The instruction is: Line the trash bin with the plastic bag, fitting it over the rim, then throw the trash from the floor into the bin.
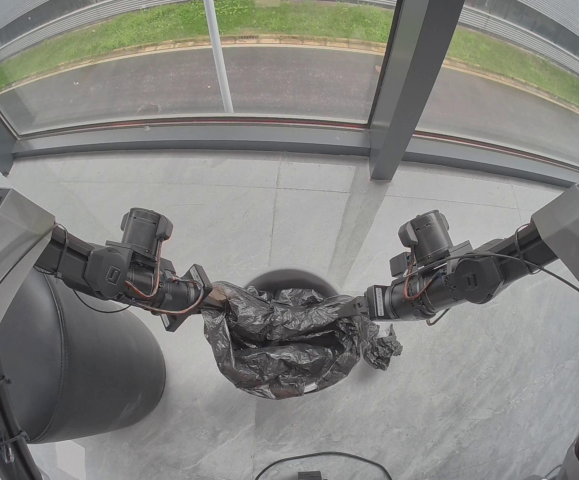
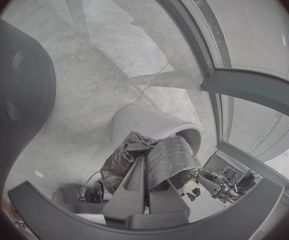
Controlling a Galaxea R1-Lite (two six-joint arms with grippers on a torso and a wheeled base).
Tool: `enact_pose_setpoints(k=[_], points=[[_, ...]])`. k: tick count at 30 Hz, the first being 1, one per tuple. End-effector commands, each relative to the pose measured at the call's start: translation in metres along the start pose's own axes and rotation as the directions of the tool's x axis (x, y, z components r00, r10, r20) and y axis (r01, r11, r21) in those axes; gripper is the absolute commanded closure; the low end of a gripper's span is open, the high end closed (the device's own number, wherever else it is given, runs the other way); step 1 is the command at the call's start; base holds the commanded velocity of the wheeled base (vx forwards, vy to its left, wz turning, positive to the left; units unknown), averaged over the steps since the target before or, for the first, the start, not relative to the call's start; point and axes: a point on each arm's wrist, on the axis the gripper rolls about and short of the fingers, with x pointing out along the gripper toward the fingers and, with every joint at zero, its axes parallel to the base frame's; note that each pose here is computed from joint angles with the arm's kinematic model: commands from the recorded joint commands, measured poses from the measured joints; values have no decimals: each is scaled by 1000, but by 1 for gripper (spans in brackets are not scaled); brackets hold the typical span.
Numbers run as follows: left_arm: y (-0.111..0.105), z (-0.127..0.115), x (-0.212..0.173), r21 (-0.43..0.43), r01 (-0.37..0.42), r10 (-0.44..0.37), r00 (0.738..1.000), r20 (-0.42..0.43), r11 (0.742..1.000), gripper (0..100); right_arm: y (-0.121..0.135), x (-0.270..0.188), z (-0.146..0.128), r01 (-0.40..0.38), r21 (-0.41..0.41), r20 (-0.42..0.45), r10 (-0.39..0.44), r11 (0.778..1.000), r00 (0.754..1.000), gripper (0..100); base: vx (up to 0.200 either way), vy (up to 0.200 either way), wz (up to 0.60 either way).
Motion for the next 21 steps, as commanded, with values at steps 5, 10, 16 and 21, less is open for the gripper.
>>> enact_pose_setpoints(k=[5, 10, 16, 21], points=[[-6, -2, -7, 11, 16, -16, 1000, 8, 1000, 100, 5, -18, 4, -13, -5, 35, 13, 1000, 999, 0, 0, 0, 0], [-5, -2, -6, 9, 13, -13, 1000, 6, 1000, 100, 13, -28, 13, -37, -30, 81, 39, 999, 996, 0, 0, 0, 0], [-7, -4, -6, 16, 18, -18, 1000, 1, 1000, 100, 41, -29, 33, -90, -147, 146, 111, 985, 983, 0, 0, 0, 0], [-16, -8, -14, 37, 44, -44, 999, 4, 998, 100, 60, -18, 42, -213, -309, 124, 261, 927, 957, 0, 0, 0, 0]])
